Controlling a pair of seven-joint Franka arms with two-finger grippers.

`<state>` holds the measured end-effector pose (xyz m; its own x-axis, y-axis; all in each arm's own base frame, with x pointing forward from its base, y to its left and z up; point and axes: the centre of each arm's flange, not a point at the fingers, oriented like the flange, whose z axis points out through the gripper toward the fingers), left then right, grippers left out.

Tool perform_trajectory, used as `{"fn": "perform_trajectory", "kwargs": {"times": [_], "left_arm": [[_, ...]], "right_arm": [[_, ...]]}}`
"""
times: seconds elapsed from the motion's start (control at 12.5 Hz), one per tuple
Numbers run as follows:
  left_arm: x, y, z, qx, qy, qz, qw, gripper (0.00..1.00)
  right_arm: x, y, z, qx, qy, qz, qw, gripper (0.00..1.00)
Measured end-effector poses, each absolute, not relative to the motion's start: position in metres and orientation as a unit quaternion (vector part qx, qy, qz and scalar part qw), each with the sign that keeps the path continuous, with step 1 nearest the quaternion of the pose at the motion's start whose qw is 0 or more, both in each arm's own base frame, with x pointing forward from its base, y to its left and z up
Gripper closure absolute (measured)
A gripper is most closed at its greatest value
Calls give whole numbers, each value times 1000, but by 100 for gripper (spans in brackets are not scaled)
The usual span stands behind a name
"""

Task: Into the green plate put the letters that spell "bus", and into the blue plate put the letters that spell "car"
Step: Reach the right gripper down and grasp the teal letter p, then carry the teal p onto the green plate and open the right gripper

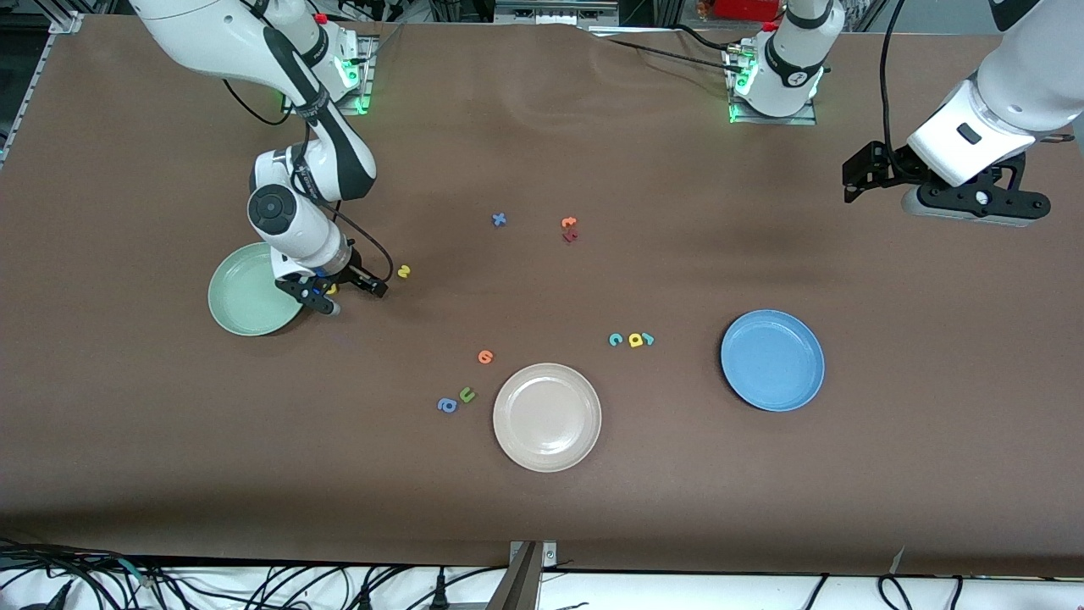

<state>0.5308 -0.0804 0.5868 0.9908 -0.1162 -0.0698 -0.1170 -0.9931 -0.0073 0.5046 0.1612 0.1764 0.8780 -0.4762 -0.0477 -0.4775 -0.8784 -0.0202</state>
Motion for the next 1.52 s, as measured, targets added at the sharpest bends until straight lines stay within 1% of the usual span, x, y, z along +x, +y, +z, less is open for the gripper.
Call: {"fn": "perform_trajectory", "kwargs": {"times": [0.08,0.16,0.24,0.32,0.4,0.8,0.88,1.04,1.2,1.28,1.36,1.52], "left_arm": [[531,-80,587,-998,58,35,6,0],[531,-80,587,-998,58,35,6,0],[531,-80,587,-998,58,35,6,0],[531,-80,587,-998,58,35,6,0],[531,-80,587,-998,58,35,6,0],[531,-80,587,-998,58,35,6,0],[531,-80,587,-998,58,35,6,0],[531,-80,587,-998,58,35,6,0],[531,-81,587,-998,59,35,6,0],[531,-81,587,-998,59,35,6,0],[531,-81,587,-998,59,35,6,0],[531,-81,587,-998,59,35,6,0]], "right_arm": [[503,161,175,-969,246,23,14,43],[501,160,174,-969,246,24,14,43],[501,160,175,-969,247,23,14,53],[501,160,176,-969,247,22,14,66],[501,160,177,-969,247,22,14,73],[504,161,185,-969,245,20,15,73],[508,161,199,-970,242,28,11,73],[524,149,246,-974,220,56,-6,73],[540,101,292,-980,183,79,-16,73],[546,68,303,-984,158,85,-16,73],[548,35,305,-987,132,87,-15,73],[548,-17,291,-991,91,98,-15,73]]}}
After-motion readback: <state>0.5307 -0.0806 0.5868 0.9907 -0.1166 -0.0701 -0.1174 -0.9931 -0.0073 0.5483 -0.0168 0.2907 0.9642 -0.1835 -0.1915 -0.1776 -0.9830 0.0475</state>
